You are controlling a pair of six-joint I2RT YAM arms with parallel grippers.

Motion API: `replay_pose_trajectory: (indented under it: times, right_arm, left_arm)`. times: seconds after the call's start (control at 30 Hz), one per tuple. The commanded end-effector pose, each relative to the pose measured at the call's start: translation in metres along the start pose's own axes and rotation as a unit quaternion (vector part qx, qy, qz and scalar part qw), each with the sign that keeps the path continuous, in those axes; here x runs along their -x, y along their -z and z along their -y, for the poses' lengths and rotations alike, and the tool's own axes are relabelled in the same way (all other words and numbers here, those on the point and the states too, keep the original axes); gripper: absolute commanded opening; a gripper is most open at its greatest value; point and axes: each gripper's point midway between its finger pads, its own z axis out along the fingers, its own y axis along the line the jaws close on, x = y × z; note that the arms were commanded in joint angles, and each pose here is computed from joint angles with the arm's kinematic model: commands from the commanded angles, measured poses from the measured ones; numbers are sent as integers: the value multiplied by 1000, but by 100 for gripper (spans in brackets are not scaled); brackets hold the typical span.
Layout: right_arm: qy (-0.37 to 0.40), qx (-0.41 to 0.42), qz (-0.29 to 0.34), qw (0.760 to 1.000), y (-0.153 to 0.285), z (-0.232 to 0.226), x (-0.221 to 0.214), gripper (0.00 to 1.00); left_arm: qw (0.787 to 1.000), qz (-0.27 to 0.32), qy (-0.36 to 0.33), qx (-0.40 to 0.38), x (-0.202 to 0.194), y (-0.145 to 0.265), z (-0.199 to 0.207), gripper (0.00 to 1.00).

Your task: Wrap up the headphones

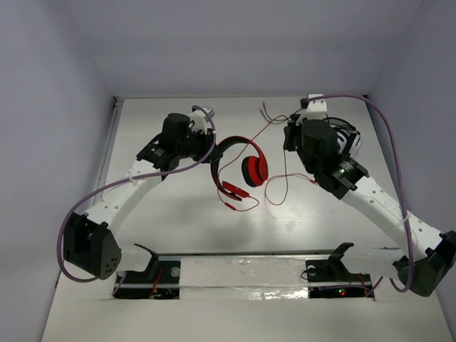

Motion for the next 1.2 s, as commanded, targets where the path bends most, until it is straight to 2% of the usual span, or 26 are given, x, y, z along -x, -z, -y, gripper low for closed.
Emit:
replay_pose_trajectory:
  times: [0.0,0.23,0.37,0.63,0.83,1.03,1.17]
  right_arm:
    - [-54,10,31,998,2,-4,15,0]
    - [-101,65,27,992,12,-15,-4,0]
    - [-86,63,-1,994,2,-17,-29,0]
    - [-86,63,-15,994,-13,-21,-57,0]
    - [-110,85,-6,990,-12,-27,-65,0]
    - [-133,171,-8,976,-1,-54,-73,0]
    - [-130,263,-35,955,8,-86,-87,0]
  left_arm:
    - [994,72,-21,-78,48,37,32,0]
    - [985,95,-7,-142,65,61,34,0]
    - [980,89,-2,-176,66,62,45,0]
    - [969,93,4,-228,73,75,64,0]
    - [966,136,17,-220,102,93,64,0]
    - [966,195,46,-162,136,100,51,0]
    - [960,231,74,-138,155,106,46,0]
